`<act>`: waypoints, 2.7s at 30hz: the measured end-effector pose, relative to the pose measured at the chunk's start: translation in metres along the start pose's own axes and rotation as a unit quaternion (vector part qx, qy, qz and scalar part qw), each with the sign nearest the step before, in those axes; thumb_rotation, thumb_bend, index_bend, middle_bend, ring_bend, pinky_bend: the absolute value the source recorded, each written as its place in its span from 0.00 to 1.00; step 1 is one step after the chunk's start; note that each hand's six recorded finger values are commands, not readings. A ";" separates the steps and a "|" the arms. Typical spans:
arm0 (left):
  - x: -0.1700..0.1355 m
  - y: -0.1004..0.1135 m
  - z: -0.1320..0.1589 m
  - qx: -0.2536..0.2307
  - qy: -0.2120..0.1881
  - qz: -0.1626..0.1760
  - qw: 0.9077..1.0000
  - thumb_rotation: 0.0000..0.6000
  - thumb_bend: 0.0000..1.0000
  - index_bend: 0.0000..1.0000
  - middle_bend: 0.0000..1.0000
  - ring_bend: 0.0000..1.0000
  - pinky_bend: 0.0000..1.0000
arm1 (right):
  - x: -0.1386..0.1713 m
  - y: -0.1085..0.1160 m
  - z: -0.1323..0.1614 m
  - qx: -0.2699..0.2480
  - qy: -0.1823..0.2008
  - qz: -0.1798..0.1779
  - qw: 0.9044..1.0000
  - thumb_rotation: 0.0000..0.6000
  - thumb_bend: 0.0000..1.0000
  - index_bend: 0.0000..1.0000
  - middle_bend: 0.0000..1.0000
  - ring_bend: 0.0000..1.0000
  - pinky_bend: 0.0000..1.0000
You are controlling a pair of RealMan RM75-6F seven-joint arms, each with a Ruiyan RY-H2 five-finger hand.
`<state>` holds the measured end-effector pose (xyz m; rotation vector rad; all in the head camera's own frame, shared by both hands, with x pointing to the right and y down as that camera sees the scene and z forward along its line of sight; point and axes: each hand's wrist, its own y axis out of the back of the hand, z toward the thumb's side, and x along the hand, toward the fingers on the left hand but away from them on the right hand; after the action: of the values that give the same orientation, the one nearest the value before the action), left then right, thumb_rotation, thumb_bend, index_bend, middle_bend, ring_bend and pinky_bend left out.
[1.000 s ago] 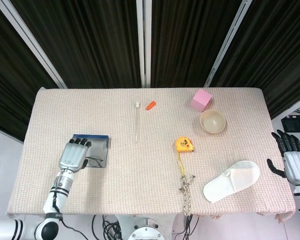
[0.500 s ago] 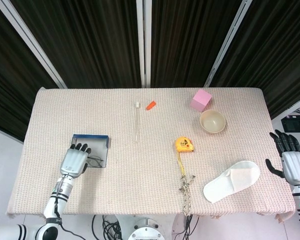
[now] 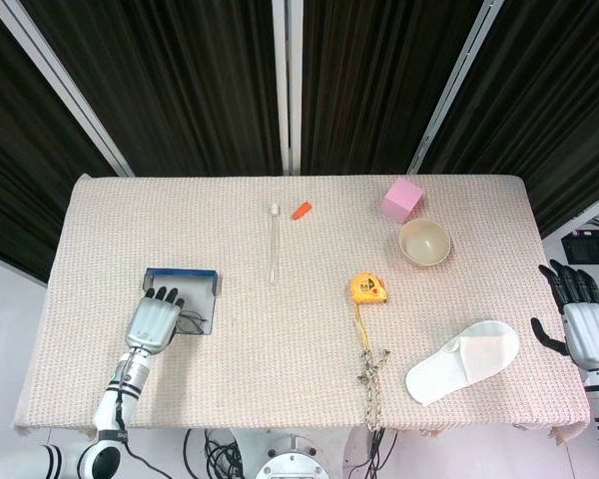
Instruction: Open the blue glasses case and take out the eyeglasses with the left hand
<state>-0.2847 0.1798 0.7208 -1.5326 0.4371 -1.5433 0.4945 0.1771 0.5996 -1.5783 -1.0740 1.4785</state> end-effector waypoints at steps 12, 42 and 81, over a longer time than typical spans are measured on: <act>0.001 -0.004 0.003 -0.003 -0.012 -0.007 1.000 1.00 0.36 0.64 0.26 0.20 0.31 | 0.001 -0.001 -0.002 0.000 -0.002 0.003 1.000 1.00 0.33 0.00 0.00 0.00 0.00; -0.054 0.031 0.057 -0.008 -0.083 -0.022 0.996 1.00 0.41 0.78 0.35 0.21 0.32 | 0.001 -0.001 0.000 -0.004 0.002 -0.001 1.000 1.00 0.33 0.00 0.00 0.00 0.00; -0.053 0.087 -0.006 -0.026 -0.017 0.088 0.996 1.00 0.24 0.00 0.00 0.00 0.07 | 0.000 0.003 0.003 -0.005 0.003 -0.008 1.000 1.00 0.33 0.00 0.00 0.00 0.00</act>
<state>-0.2692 0.1714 0.6202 -1.5160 0.5815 -1.3775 0.4922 0.1761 0.5968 -1.5769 -1.0883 1.4587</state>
